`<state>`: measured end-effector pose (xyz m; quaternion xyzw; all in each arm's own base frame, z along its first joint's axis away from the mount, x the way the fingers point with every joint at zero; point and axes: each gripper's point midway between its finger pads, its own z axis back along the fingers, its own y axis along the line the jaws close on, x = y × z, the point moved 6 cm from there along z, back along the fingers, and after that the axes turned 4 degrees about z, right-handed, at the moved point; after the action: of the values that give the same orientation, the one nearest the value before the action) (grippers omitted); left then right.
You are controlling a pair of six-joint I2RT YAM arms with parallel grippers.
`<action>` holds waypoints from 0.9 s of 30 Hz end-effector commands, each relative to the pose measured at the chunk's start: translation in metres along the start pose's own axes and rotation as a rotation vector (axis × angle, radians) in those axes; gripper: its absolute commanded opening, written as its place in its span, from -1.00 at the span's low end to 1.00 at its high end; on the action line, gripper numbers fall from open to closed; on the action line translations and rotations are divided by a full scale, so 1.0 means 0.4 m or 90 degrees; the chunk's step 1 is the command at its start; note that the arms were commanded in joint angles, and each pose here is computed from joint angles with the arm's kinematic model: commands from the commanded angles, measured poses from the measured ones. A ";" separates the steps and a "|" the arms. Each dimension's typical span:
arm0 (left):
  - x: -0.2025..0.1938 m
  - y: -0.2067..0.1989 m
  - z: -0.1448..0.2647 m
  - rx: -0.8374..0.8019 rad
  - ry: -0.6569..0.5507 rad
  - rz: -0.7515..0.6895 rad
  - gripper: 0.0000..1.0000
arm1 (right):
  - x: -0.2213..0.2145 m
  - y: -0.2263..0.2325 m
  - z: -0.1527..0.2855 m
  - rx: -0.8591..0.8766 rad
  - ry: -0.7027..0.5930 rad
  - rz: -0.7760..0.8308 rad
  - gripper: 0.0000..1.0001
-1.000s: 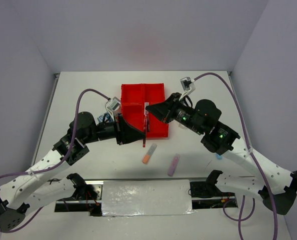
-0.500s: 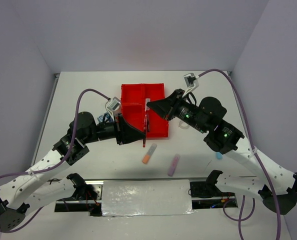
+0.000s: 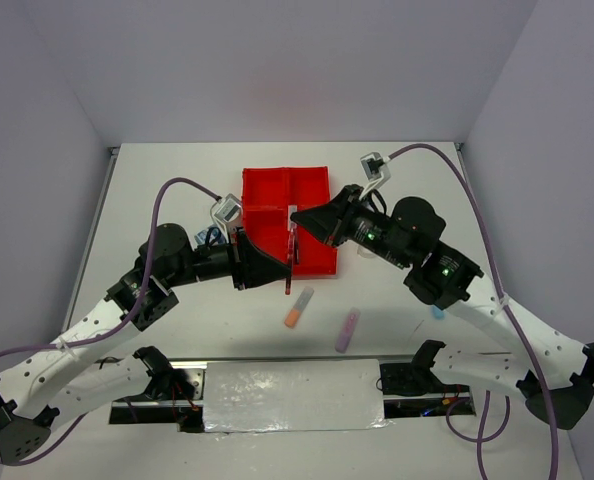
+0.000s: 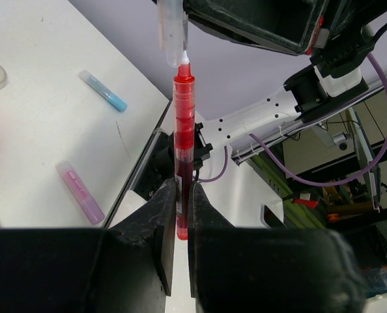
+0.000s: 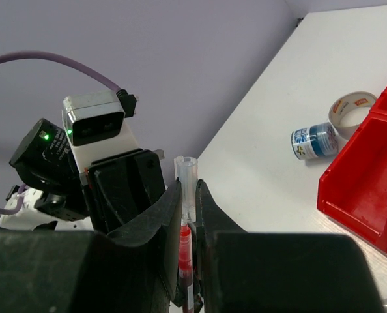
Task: Sort the stationery into containers
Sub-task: Close the pen cap on the pen.
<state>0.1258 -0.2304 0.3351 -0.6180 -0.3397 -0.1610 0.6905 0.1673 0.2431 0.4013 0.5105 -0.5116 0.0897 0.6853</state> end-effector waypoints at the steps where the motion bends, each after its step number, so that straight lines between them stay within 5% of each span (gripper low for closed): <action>1: 0.029 -0.040 0.004 -0.034 -0.026 -0.039 -1.00 | 0.008 0.020 0.016 0.025 -0.015 -0.003 -1.00; 27: 0.034 -0.031 -0.005 -0.026 -0.035 -0.038 -1.00 | -0.017 0.016 0.020 0.032 -0.005 -0.044 -1.00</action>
<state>0.1280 -0.2324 0.3311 -0.6132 -0.3362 -0.1582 0.6971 0.1618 0.2441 0.3890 0.5288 -0.4866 0.0711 0.6917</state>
